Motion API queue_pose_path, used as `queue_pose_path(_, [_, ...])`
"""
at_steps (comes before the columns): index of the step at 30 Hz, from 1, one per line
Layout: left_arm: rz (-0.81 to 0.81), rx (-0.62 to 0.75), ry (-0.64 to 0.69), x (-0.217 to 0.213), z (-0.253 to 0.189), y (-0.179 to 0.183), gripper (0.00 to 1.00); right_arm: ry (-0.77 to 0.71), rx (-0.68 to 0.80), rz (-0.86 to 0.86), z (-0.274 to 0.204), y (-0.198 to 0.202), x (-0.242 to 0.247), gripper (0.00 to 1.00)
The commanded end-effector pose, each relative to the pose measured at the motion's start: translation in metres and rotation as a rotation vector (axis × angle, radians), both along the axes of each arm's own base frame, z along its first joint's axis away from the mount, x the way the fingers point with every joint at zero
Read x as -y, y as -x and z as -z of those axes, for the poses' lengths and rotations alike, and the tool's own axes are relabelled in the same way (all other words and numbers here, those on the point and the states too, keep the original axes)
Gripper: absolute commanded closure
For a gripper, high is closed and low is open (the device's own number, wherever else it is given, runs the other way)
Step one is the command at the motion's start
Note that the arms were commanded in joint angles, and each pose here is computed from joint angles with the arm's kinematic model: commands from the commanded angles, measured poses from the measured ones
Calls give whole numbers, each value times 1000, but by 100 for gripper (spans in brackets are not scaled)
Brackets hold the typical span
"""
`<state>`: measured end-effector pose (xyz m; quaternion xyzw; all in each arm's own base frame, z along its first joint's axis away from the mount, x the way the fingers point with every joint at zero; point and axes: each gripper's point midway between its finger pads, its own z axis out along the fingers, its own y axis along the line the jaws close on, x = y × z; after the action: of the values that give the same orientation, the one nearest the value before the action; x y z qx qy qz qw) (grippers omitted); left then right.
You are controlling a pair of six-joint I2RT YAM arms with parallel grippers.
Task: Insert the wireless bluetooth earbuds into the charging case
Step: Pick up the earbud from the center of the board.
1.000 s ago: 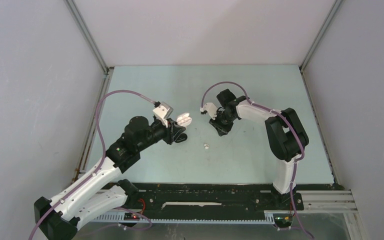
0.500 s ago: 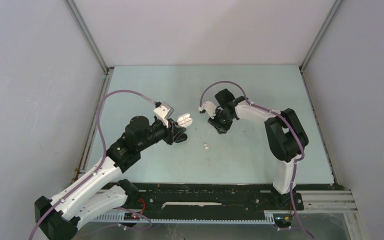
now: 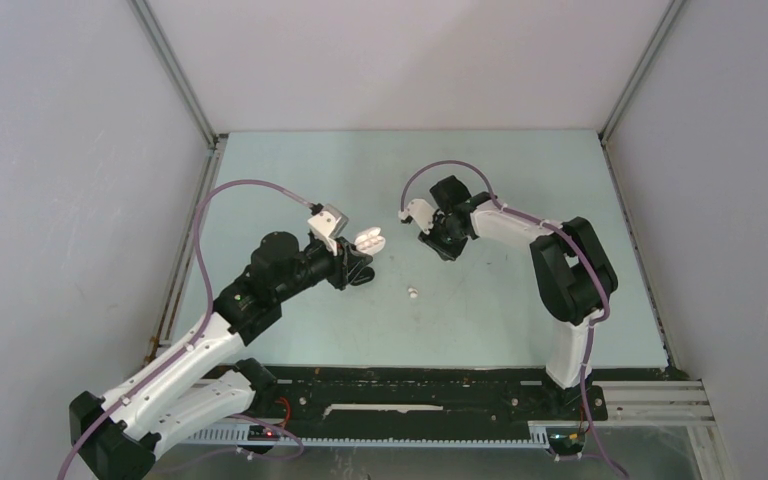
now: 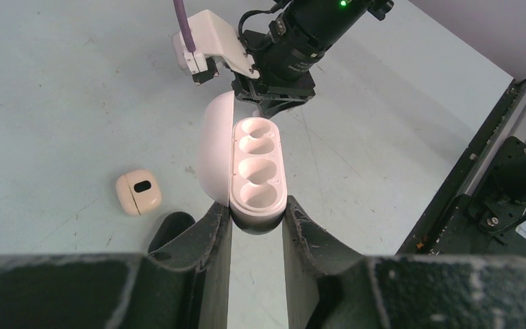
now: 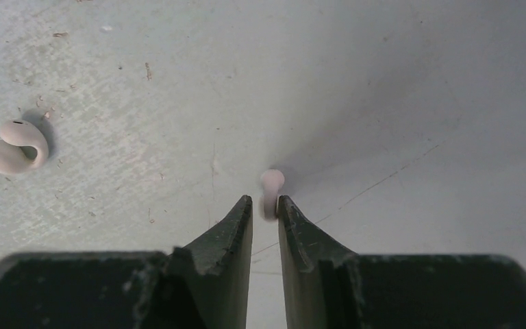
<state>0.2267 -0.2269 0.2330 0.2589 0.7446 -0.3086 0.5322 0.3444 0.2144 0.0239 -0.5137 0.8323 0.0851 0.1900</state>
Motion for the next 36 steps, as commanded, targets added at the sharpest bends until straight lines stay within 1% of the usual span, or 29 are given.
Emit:
queue_pose_path(1, [5, 25, 43, 3, -17, -2, 96, -12, 84, 6, -22, -12, -1, 79])
queue_pose_path(5, [6, 23, 41, 4, -16, -2, 96, -8, 83, 7, -23, -12, 0, 83])
queue_pose_path(12, [8, 24, 42, 4, -17, -2, 96, -21, 85, 1, -29, -10, 0, 95])
queue_pose_path(15, [9, 26, 39, 4, -16, -2, 96, -38, 91, -5, -39, -7, 0, 100])
queue_pose_path(18, [11, 23, 35, 4, -15, -3, 96, -87, 101, -30, -64, 1, -1, 100])
queue_pose_path(21, [17, 16, 31, 6, -12, -3, 96, -190, 98, -105, -100, 21, -5, 100])
queue_pose_path(23, [28, 9, 28, 7, -11, -2, 97, -266, 97, -185, -128, 42, -7, 100])
queue_pose_path(25, [51, 9, 25, 10, -11, 0, 100, -358, 66, -294, -158, 81, -8, 100])
queue_pose_path(27, [81, 8, 26, 13, -10, 4, 100, -417, 70, -354, -181, 107, -8, 100])
queue_pose_path(31, [174, 6, 48, 24, -11, 16, 100, -495, 69, -425, -211, 147, -10, 100])
queue_pose_path(34, [251, -4, 53, 33, -9, 25, 100, -563, 89, -477, -231, 167, -19, 100])
queue_pose_path(36, [346, -1, 60, 41, -8, 38, 100, -583, 96, -497, -238, 174, -25, 100])
